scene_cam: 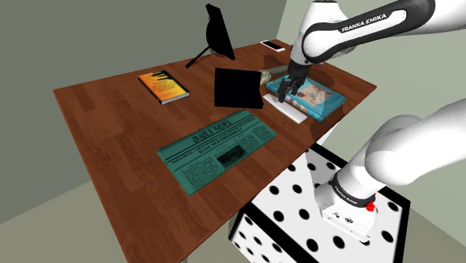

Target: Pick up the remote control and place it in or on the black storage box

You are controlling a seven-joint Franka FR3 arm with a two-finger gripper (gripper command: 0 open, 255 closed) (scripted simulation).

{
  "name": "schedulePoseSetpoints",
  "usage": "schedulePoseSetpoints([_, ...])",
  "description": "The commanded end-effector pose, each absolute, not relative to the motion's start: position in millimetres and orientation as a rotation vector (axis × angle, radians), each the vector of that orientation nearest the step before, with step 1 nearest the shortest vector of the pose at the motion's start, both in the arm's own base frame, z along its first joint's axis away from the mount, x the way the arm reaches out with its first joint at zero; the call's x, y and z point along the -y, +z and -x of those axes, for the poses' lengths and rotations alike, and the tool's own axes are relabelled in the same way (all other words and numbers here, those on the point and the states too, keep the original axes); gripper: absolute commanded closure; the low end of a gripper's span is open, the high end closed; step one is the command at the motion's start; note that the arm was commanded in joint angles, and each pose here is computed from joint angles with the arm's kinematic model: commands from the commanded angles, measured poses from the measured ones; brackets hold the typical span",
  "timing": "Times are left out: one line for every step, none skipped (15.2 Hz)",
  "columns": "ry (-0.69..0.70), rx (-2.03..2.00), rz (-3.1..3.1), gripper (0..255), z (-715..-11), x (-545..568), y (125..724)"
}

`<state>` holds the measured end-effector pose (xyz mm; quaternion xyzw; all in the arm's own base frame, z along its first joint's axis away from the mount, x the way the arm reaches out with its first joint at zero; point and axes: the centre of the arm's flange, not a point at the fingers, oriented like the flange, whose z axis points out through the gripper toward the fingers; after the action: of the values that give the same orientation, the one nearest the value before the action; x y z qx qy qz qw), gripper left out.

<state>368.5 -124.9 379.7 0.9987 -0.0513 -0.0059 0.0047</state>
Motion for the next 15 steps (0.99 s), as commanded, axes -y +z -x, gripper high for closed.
schedulePoseSetpoints([-0.013,0.169,-3.13,0,-373,132,362])
schedulePoseSetpoints([-0.013,0.169,-3.13,0,-373,132,357])
schedulePoseSetpoints([-0.013,0.169,-3.13,0,-373,132,352])
schedulePoseSetpoints([-0.013,0.169,-3.13,0,-373,132,346])
schedulePoseSetpoints([-0.013,0.169,-3.13,0,-373,132,341])
schedulePoseSetpoints([-0.013,0.169,-3.13,0,-373,132,336])
schedulePoseSetpoints([-0.013,0.169,-3.13,0,-373,132,330])
schedulePoseSetpoints([-0.013,0.169,-3.13,0,-372,132,327])
schedulePoseSetpoints([-0.013,0.169,-3.13,0,-372,132,327])
schedulePoseSetpoints([-0.013,0.169,-3.13,0,-372,132,327])
schedulePoseSetpoints([-0.013,0.169,-3.13,0,-372,132,327])
schedulePoseSetpoints([-0.013,0.169,-3.13,0,-372,132,327])
schedulePoseSetpoints([-0.013,0.169,-3.13,0,-372,132,327])
schedulePoseSetpoints([-0.013,0.169,-3.13,0,-372,132,327])
schedulePoseSetpoints([-0.013,0.169,-3.13,0,-373,132,328])
